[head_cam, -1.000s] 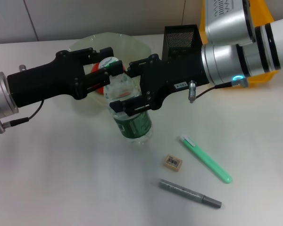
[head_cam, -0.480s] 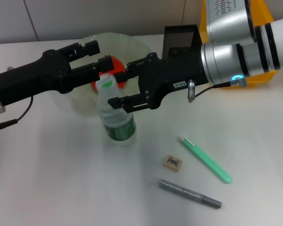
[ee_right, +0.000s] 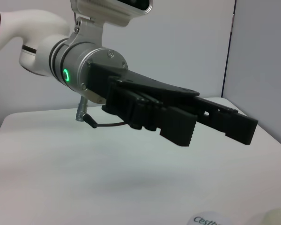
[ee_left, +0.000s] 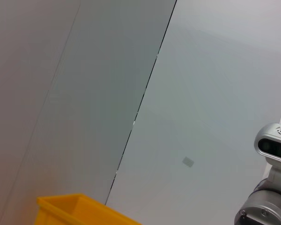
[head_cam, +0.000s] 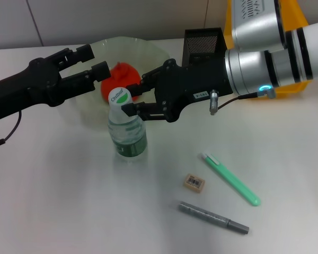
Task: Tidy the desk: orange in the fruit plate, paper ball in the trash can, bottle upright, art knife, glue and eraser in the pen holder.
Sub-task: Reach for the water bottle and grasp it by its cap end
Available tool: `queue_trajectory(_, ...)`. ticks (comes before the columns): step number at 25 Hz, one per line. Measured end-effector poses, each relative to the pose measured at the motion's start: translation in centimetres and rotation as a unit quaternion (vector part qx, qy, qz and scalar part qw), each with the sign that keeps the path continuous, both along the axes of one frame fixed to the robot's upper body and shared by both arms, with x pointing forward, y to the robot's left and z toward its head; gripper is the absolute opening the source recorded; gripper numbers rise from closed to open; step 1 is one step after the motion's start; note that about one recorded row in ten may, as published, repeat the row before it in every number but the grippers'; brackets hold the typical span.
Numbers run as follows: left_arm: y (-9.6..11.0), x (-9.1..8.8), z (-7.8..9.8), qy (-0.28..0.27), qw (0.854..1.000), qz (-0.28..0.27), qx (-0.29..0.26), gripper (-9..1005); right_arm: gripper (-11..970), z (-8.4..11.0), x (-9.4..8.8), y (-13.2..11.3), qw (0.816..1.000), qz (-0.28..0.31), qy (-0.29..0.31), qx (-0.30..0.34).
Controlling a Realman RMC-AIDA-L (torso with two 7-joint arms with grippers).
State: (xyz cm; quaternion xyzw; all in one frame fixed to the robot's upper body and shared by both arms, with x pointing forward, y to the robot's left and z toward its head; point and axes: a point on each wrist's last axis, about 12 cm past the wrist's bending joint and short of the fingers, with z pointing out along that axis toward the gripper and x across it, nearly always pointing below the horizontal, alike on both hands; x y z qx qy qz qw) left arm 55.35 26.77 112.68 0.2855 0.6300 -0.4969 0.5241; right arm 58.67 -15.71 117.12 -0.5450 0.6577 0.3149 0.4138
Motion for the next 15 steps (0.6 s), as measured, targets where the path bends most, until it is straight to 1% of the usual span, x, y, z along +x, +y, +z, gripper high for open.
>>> queue_trajectory(2,0.05,-0.05,-0.04,0.000,1.000,0.000,0.000,812,363,-0.01,0.00,0.01,1.000,0.000,0.000,0.000)
queue_trajectory(13,0.53,-0.46,-0.73,-0.011,1.000,0.011,0.020,813,326,-0.03,-0.02,-0.46,1.000,-0.007,-0.002,0.001)
queue_trajectory(15,0.65,-0.52,-0.79,-0.011,1.000,0.013,0.021,813,297,-0.04,-0.03,-0.53,1.000,-0.008,-0.002,0.002)
